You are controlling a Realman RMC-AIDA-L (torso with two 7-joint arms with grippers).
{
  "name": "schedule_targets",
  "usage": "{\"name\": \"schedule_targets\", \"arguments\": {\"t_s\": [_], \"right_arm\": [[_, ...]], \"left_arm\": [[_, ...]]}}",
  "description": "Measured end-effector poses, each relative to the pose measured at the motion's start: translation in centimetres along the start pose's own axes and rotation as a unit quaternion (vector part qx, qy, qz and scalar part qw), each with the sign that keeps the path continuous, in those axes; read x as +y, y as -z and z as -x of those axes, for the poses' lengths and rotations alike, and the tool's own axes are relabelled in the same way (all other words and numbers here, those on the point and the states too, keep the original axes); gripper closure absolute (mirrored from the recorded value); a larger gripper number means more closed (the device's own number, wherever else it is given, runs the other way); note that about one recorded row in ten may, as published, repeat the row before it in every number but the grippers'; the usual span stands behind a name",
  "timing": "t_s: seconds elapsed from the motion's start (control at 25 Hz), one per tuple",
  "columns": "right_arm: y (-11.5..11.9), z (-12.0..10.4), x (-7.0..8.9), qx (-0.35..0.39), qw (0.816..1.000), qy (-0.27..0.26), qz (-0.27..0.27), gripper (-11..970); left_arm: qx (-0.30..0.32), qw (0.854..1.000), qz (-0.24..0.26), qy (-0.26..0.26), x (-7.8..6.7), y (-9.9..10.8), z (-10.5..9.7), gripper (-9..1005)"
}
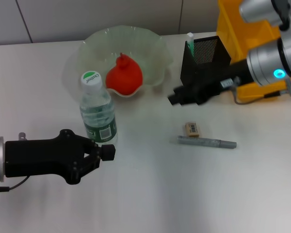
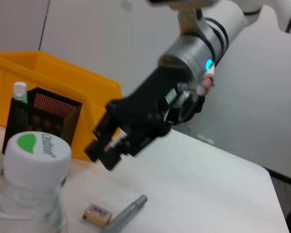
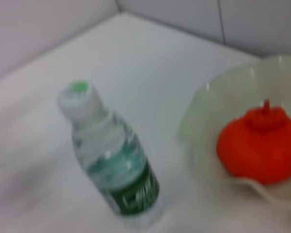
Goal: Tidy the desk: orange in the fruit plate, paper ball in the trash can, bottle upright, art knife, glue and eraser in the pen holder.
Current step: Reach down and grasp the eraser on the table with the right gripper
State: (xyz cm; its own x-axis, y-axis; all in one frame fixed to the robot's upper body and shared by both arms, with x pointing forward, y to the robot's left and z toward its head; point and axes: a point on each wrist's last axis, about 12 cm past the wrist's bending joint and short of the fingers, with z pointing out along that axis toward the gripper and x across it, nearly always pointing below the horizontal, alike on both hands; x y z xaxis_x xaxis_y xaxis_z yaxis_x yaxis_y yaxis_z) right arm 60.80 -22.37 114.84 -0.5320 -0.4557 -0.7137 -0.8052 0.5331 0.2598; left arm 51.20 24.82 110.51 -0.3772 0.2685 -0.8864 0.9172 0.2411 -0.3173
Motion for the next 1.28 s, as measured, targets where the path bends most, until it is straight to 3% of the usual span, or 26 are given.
{"name": "schedule_targets", "arguments": {"t_s": [0.28, 0.56, 0.8, 1.28], "right_arm": [[1.0, -1.7, 0.5, 0.071, 0.996, 0.051, -0.025, 593], [2.8, -0.6, 0.6, 0.151, 0.987, 0.06, -0.02, 582], [3.5, 0.8, 0.2, 0.204, 0.975, 0.077, -0.033, 573], [2.6, 0.8, -1.8, 0.239, 0.952, 0.188, -0.041, 545]], "left_arm": [[-0.036, 0.999, 0.013, 0.01, 0.4, 0.7, 0.3, 997], [-0.053, 0.998, 0.025, 0.01, 0.7, 1.2, 0.6, 997], [-0.06, 0.998, 0.027, 0.02, 0.7, 1.2, 0.2, 997], [-0.082, 0.996, 0.032, 0.032, 0.6, 1.5, -0.2, 997]]}}
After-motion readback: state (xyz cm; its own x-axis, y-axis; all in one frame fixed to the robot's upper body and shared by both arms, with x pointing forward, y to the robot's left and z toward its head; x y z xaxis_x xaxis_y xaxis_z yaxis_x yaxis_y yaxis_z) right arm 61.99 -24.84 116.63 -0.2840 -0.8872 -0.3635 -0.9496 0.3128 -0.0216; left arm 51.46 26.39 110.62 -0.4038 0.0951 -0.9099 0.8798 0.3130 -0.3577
